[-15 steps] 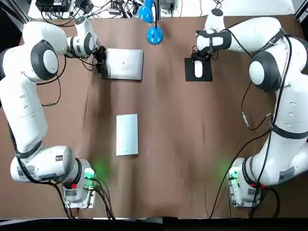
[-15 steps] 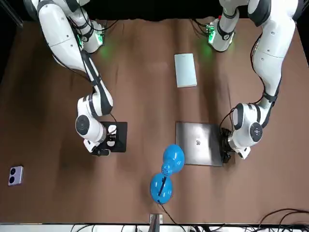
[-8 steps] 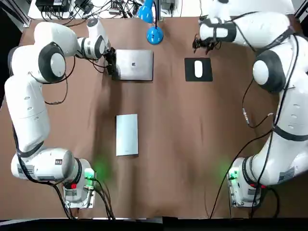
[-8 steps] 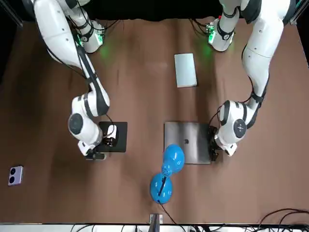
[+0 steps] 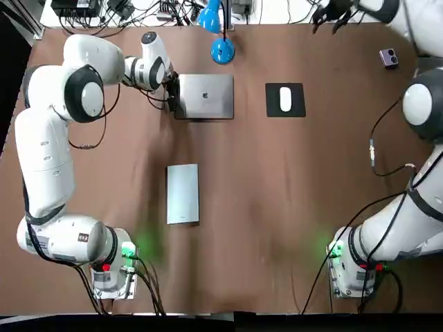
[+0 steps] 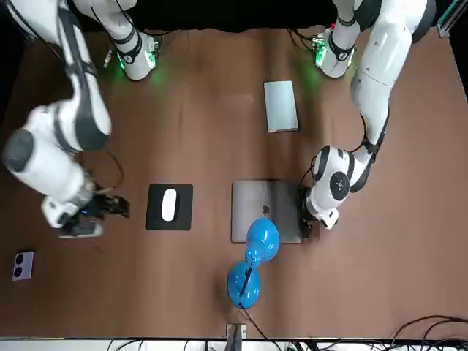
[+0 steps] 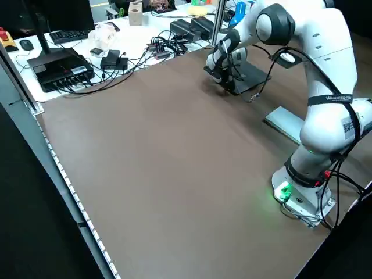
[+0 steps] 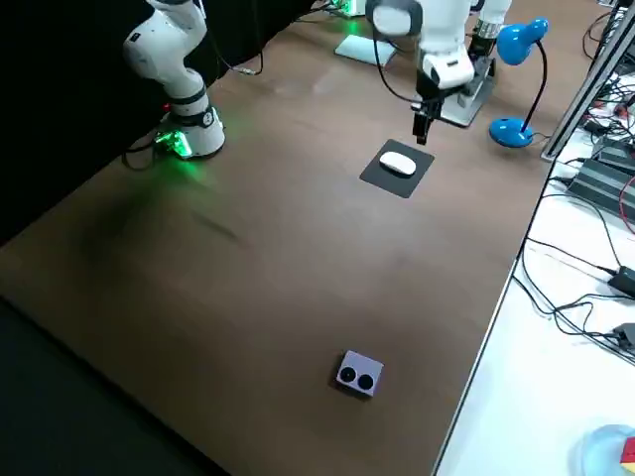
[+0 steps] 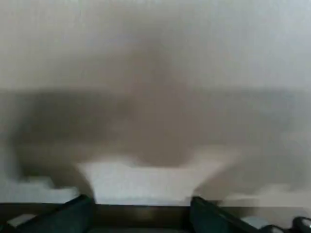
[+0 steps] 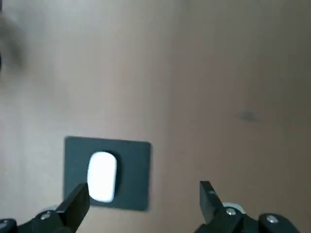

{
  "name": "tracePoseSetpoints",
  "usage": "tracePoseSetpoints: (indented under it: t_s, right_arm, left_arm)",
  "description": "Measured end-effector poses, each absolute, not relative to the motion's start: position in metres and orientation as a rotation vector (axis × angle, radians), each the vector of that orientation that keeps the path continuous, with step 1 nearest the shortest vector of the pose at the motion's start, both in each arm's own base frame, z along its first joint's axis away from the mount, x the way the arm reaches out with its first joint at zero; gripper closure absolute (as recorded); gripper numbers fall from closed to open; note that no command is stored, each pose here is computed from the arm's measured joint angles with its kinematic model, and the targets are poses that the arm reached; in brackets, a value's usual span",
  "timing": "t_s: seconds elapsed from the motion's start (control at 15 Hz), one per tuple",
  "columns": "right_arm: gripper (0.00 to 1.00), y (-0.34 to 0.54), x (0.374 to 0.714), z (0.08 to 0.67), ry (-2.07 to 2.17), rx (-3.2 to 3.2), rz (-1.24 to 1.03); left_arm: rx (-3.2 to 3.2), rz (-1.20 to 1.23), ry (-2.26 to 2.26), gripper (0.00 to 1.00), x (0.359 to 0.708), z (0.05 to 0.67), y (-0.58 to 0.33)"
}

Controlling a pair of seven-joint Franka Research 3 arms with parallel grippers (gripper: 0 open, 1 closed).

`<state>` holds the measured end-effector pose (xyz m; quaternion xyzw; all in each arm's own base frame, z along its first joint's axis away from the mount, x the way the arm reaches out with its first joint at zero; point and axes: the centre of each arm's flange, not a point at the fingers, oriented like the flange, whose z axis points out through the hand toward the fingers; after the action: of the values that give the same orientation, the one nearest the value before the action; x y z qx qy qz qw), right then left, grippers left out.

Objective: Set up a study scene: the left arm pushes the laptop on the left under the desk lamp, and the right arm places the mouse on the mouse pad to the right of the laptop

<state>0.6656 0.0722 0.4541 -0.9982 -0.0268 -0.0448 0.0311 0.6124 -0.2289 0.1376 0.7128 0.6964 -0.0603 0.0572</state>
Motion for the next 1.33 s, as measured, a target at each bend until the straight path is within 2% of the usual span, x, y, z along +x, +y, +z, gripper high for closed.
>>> tracePoseSetpoints:
  t_s: [0.27,0.53,0.8,1.33]
  right_arm:
    - [0.00,0.029,0.656,0.539,-0.158,-3.127,-0.082]
    - [0.00,-0.012,0.637,0.580,-0.114,-3.136,-0.056]
    - [0.00,-0.032,0.616,0.598,-0.075,-3.132,0.043]
    - [0.00,-0.049,0.615,0.591,-0.036,-3.130,0.085]
  left_arm:
    - [2.150,-0.215,2.092,0.00,0.602,0.137,-0.260]
    - [2.149,-0.248,2.068,0.00,0.591,0.136,-0.293]
    - [2.122,-0.261,2.087,0.00,0.586,0.136,-0.317]
    - [2.104,-0.274,2.097,0.00,0.584,0.135,-0.326]
